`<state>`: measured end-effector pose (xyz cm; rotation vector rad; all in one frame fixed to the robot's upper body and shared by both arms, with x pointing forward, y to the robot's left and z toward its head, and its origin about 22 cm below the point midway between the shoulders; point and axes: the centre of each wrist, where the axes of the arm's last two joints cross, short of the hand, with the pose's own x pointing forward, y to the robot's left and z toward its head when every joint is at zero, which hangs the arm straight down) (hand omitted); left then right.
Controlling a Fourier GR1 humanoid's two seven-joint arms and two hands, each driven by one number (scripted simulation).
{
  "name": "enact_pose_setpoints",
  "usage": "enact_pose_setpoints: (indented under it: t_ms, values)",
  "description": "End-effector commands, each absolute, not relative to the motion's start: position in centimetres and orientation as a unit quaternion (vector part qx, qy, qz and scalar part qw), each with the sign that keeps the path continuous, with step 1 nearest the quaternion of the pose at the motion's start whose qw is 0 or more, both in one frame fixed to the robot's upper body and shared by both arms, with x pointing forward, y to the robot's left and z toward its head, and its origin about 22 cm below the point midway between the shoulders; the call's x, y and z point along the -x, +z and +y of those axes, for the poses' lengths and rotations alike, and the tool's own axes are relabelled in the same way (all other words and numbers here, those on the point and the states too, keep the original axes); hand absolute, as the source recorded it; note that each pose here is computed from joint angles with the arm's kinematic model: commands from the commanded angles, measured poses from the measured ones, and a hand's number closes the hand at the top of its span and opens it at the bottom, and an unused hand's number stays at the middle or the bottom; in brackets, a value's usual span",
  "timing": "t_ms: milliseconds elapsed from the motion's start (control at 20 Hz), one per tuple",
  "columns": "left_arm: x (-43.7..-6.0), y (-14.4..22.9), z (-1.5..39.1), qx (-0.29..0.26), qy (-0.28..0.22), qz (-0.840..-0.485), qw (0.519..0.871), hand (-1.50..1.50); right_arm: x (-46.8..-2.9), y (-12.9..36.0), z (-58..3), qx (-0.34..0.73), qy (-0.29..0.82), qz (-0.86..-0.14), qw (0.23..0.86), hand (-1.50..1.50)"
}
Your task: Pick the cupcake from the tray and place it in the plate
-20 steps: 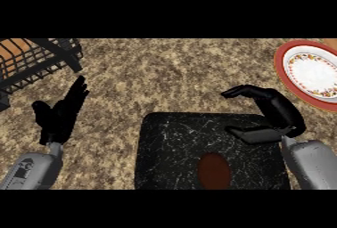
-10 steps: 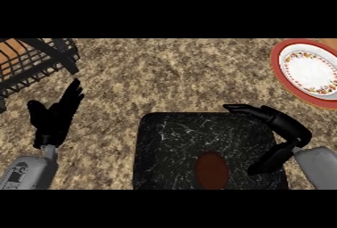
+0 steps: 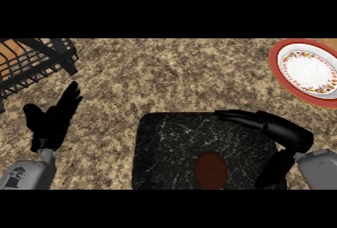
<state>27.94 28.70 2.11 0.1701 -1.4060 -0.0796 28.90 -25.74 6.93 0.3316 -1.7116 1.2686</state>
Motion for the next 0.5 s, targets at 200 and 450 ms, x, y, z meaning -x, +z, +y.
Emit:
enact_pose_setpoints:
  t_ms: [200,450]
  values:
    - [-28.4,1.1,28.8,-0.078,-0.051,-0.64,0.763,0.0,-28.4,8.5,-24.0,-0.08,0.623,-0.631,0.456,-1.5]
    - [-28.5,2.4,28.0,-0.073,-0.039,-0.646,0.759,0.0,-28.4,7.6,-22.3,-0.028,0.654,-0.613,0.444,-1.5]
